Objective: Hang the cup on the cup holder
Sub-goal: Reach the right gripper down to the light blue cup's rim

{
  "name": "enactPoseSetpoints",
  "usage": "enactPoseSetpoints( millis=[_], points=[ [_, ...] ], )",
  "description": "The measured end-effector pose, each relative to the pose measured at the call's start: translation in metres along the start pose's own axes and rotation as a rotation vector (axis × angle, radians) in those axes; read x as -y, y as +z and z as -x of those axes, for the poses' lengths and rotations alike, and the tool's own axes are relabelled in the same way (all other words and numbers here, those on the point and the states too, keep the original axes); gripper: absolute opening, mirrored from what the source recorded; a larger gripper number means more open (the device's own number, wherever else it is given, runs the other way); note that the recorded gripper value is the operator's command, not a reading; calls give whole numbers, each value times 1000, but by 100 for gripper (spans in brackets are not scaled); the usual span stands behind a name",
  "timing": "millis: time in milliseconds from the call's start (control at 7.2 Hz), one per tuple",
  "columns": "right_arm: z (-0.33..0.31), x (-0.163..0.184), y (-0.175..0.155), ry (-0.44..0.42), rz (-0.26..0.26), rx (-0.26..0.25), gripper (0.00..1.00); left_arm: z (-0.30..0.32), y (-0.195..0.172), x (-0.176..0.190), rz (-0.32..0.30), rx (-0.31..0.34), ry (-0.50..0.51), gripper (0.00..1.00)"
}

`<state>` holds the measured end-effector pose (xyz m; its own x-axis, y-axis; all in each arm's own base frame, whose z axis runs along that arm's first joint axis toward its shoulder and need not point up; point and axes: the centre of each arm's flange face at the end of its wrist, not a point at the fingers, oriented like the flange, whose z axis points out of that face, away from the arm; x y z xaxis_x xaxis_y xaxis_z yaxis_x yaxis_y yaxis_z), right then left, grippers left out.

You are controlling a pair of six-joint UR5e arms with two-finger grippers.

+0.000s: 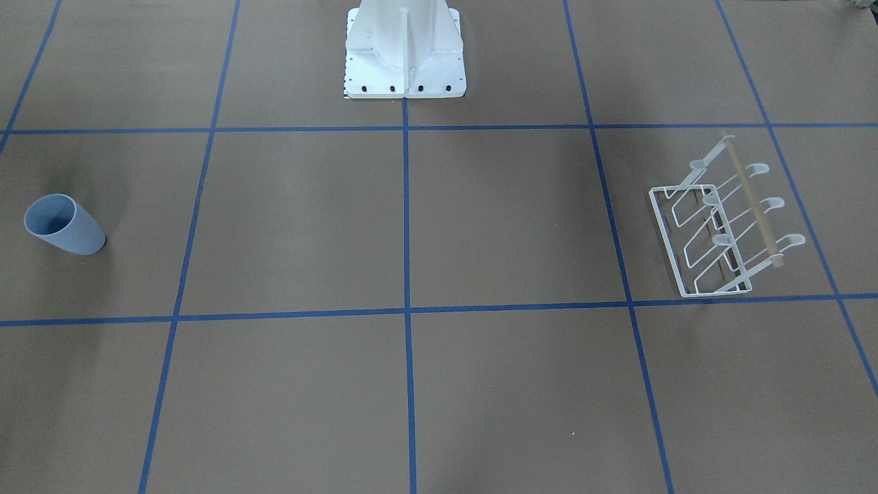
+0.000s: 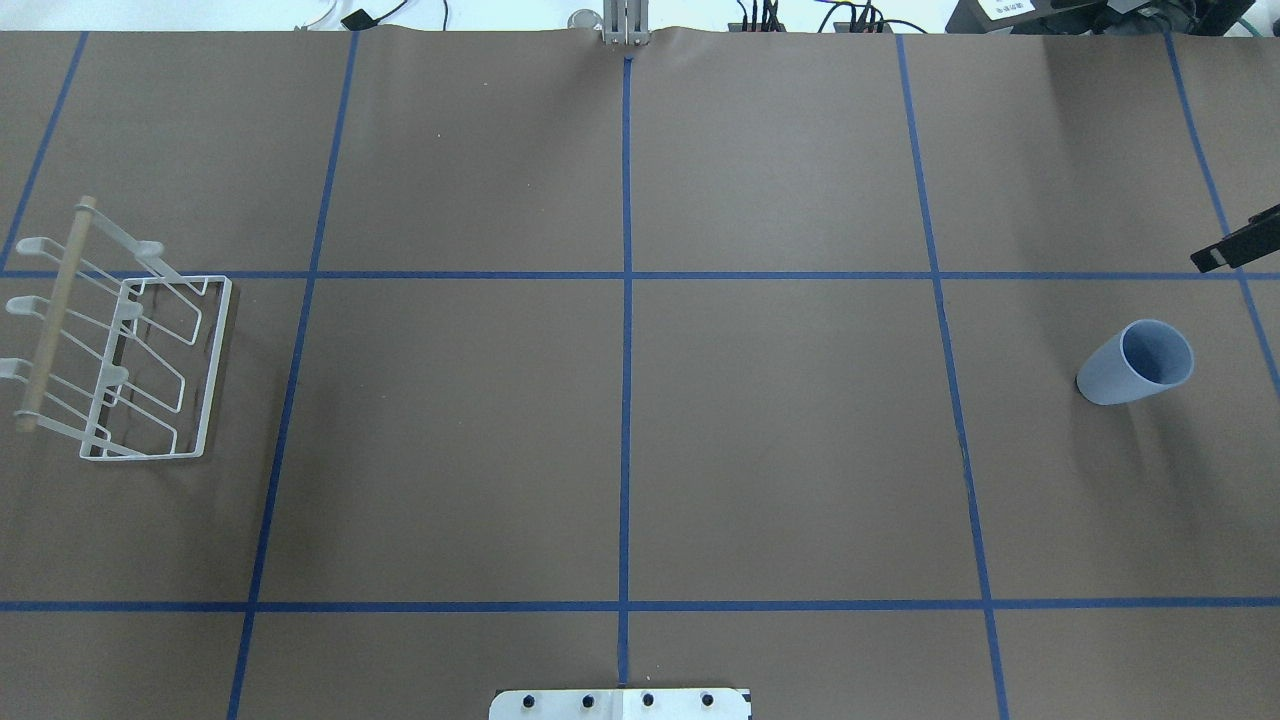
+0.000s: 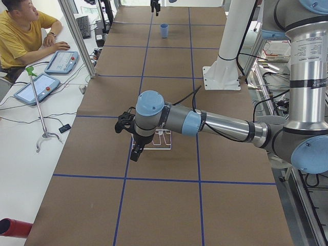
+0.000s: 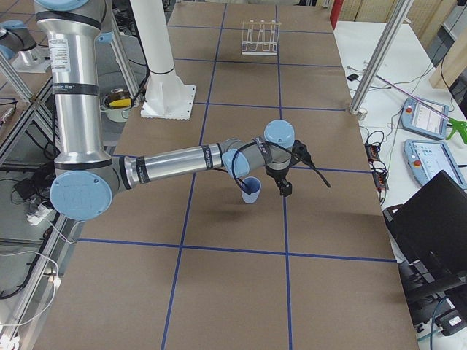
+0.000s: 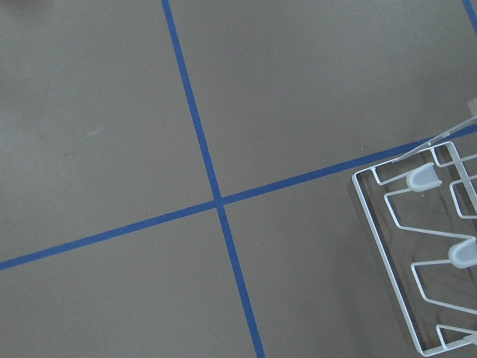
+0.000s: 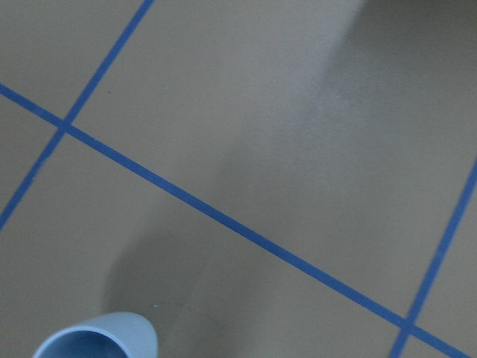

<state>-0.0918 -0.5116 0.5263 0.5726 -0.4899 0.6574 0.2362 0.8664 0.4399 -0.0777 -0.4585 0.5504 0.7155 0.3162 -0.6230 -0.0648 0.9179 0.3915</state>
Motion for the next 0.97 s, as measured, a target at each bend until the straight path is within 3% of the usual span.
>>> enactPoseSetpoints(
  millis=[139, 278, 417, 556, 694, 833, 972],
  points=[
    [7, -13, 17, 12, 12, -12, 100, 5, 6, -4, -20, 2, 18, 99],
    [13, -27, 33, 29, 15, -34, 91, 10, 11, -7, -32, 3, 28, 99],
    [17, -39, 46, 36, 21, -51, 65, 12, 14, -8, -37, 3, 32, 99],
    [19, -49, 56, 36, 33, -59, 47, 13, 15, -9, -38, 2, 33, 99],
    [23, -54, 64, 29, 46, -59, 13, 13, 15, -9, -39, 2, 34, 99],
    [27, -56, 69, 20, 55, -56, 0, 14, 15, -10, -38, 2, 33, 99],
    [29, -57, 71, 13, 57, -54, 0, 14, 16, -12, -37, 1, 32, 99]
  ],
)
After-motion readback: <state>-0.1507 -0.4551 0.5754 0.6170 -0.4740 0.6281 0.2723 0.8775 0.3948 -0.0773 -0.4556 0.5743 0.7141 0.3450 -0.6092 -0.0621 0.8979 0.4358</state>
